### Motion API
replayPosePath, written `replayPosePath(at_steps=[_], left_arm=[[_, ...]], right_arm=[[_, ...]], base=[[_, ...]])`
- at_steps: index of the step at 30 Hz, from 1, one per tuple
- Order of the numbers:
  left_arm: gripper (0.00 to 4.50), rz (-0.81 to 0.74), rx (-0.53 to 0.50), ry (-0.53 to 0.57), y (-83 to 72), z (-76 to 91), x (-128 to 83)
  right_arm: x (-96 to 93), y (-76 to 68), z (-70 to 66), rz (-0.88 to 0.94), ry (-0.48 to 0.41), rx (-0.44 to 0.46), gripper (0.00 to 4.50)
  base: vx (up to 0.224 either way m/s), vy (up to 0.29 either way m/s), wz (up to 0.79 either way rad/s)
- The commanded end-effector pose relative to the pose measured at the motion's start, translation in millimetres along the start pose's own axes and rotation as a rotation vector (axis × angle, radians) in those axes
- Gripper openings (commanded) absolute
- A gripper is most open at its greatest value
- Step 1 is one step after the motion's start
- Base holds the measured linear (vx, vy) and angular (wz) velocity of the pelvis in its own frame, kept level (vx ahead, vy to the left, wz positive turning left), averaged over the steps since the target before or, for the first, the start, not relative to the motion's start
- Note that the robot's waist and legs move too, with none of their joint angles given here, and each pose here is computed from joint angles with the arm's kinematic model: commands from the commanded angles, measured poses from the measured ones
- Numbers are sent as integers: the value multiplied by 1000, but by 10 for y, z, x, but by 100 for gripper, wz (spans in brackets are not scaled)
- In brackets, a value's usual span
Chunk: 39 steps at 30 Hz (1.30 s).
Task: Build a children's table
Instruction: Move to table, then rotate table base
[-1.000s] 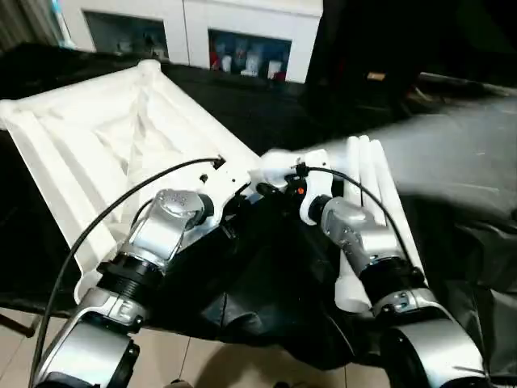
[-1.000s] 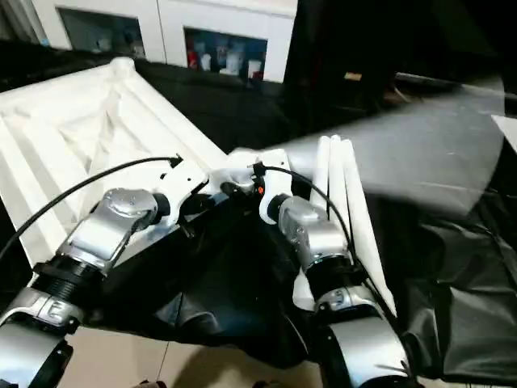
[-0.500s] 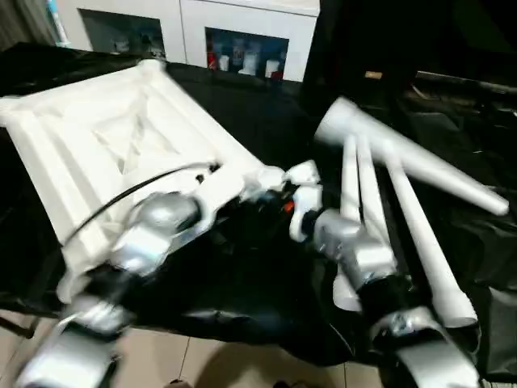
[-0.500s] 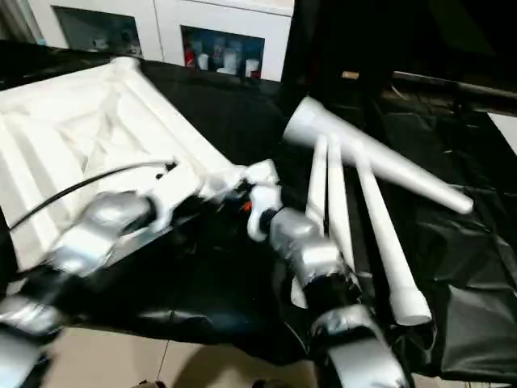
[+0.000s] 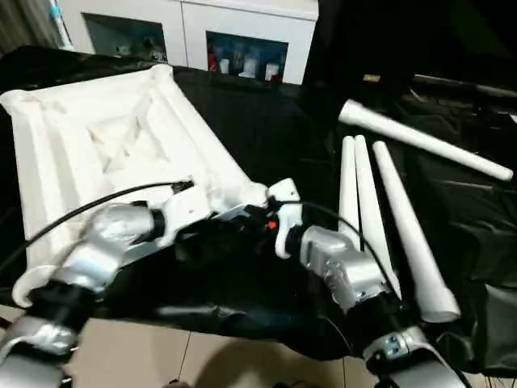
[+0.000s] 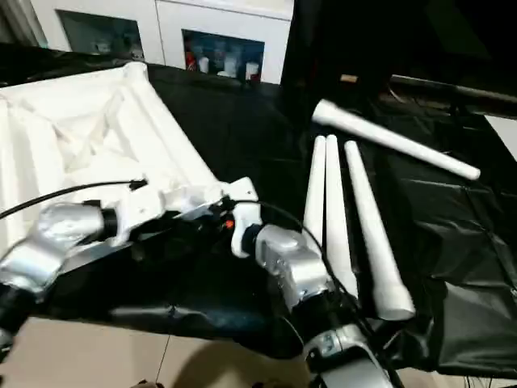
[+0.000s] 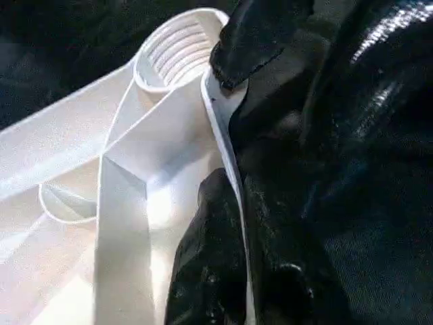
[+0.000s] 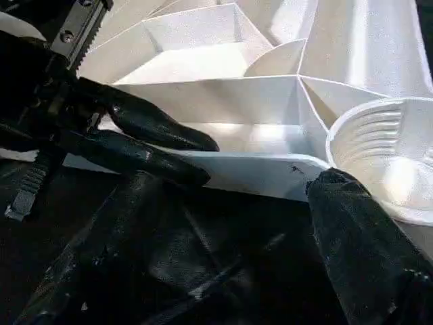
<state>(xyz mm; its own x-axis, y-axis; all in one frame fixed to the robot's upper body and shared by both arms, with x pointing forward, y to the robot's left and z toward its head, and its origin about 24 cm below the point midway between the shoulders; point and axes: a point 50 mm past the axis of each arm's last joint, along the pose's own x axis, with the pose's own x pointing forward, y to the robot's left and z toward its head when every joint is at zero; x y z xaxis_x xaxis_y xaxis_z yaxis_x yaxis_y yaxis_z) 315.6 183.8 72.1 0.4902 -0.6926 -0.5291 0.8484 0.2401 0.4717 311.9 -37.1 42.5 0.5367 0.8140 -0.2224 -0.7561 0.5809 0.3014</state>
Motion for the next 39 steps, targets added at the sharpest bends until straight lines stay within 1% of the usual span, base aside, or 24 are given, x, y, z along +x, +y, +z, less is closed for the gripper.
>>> replayPosePath(at_steps=[1, 3, 4, 5, 6, 8, 10, 12, 13, 14, 18, 19, 21, 23, 24, 25, 28, 29, 30, 33, 35, 36, 38, 39], left_arm=[[0, -314, 279, -199, -297, 378, 144], [0, -266, 307, -216, -218, 415, 147], [0, -266, 307, -216, -218, 415, 147], [0, -205, 298, -233, -130, 456, 161], [0, -193, 296, -235, -112, 464, 164], [0, -146, 265, -227, -42, 455, 175], [0, -70, 203, -183, 53, 395, 195], [0, -48, 186, -165, 79, 373, 201], [0, 11, 109, -146, 135, 346, 213], [0, 11, 109, -146, 135, 346, 213], [0, 116, -145, -166, 241, 313, 241], [48, 131, -220, -186, 263, 312, 243], [59, 137, -341, -187, 291, 283, 238], [61, 138, -362, -182, 298, 274, 237], [71, 165, -391, -149, 329, 240, 223], [99, 176, -394, -142, 342, 232, 217], [105, 207, -400, -116, 383, 206, 191], [117, 222, -396, -95, 398, 185, 172], [133, 227, -364, -71, 400, 168, 158], [148, 212, -331, -38, 381, 146, 146], [157, 209, -340, -35, 375, 147, 139], [181, 190, -352, -27, 359, 160, 125], [185, 189, -355, -25, 358, 162, 124], [191, 172, -372, -8, 338, 185, 124]], right_arm=[[-243, -379, 85, -232, -25, -5, 354], [-244, -379, 86, -236, -24, -5, 354], [-244, -379, 86, -236, -24, -5, 354], [-243, -379, 93, -239, -24, -5, 354], [-243, -379, 95, -239, -24, -5, 354], [-241, -382, 102, -243, -24, -6, 354], [-247, -393, 107, -251, -16, -9, 354], [-250, -398, 106, -254, -12, -9, 354], [-253, -408, 106, -261, -4, -13, 354], [-253, -408, 106, -261, -4, -13, 354], [-254, -424, 113, -268, 6, -18, 354], [-254, -428, 118, -270, 11, -20, 344], [-255, -431, 120, -271, 20, -24, 344], [-255, -432, 120, -271, 22, -25, 344], [-256, -433, 117, -271, 26, -27, 344], [-256, -434, 117, -272, 27, -27, 344], [-254, -437, 116, -274, 31, -29, 344], [-252, -441, 117, -277, 34, -30, 344], [-251, -447, 120, -279, 36, -31, 344], [-247, -453, 129, -281, 36, -33, 344], [-246, -452, 140, -279, 30, -33, 344], [-255, -457, 171, -277, 20, -36, 344], [-256, -457, 174, -277, 19, -36, 344], [-271, -466, 206, -278, 10, -41, 344]], base=[[0, 0, 0], [0, 0, 0], [0, 0, 0], [0, 0, 0], [0, 0, 0], [0, 0, 0], [0, 0, 0], [0, 0, 0], [0, 0, 0], [0, 0, 0], [0, 0, 0], [0, 0, 0], [0, 0, 0], [0, 0, 0], [0, 0, 0], [0, 0, 0], [0, 0, 0], [0, 0, 0], [0, 0, 0], [0, 0, 0], [0, 0, 0], [0, 0, 0], [0, 0, 0], [0, 0, 0]])
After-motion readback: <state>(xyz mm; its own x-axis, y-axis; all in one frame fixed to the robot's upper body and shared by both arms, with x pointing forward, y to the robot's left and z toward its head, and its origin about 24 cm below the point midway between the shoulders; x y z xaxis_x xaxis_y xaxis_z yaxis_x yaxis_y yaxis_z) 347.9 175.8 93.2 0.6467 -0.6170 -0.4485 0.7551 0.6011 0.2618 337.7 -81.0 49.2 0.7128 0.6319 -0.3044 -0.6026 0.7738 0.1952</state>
